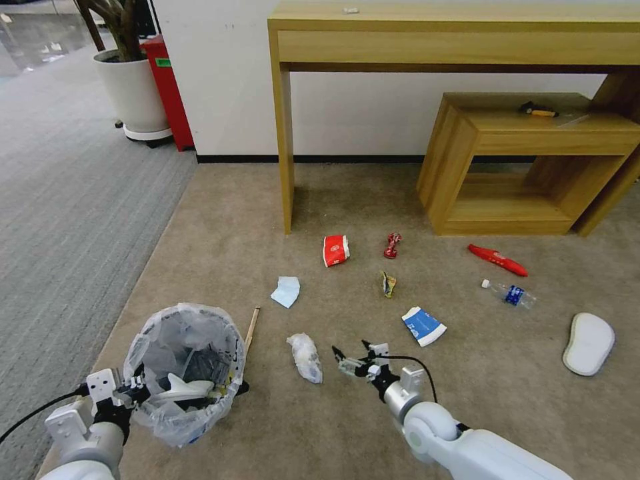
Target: Pick up the trash bin and place the garbage on the floor into it.
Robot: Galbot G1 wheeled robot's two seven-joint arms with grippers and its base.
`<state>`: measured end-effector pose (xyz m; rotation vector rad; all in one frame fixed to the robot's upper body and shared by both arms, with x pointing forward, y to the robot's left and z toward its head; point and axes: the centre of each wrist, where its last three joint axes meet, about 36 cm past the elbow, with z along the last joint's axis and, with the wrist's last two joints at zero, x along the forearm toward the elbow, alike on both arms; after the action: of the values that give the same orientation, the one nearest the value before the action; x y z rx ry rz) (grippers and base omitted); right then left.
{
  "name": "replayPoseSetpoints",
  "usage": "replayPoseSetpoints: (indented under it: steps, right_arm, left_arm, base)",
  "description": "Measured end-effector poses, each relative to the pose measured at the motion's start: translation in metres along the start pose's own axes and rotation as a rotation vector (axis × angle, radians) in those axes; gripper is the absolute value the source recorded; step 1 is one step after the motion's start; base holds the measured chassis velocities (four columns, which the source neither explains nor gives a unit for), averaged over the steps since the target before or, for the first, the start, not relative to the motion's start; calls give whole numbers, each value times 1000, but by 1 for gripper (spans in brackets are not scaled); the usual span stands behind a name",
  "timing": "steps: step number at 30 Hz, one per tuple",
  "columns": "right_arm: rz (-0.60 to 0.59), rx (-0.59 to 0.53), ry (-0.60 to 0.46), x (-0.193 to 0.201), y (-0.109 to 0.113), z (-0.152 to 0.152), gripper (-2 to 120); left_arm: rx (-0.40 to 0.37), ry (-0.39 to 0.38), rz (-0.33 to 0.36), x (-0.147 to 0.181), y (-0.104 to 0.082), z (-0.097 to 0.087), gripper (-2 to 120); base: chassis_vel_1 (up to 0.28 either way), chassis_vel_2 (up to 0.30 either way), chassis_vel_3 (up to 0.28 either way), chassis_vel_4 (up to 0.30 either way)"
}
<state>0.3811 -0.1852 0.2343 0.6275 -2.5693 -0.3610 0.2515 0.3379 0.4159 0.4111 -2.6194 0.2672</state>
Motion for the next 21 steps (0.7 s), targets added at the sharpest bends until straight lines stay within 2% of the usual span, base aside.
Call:
replayPoseSetpoints:
  steps: [4,16,21]
  right_arm:
    - [-18,10,21,-7,2,4,100]
    - [-55,-13,58,-60,35,9,100]
    - [-49,-25,75,-77,48,19,100]
  left_arm:
    - [4,0,-3,0,0,1,0]
    - [11,-18,2,3,-2,-5,0]
    - [11,-23,5,2,-3,-7,0]
  base:
    - [0,0,0,0]
    - [0,0,0,0]
    - [0,0,0,0]
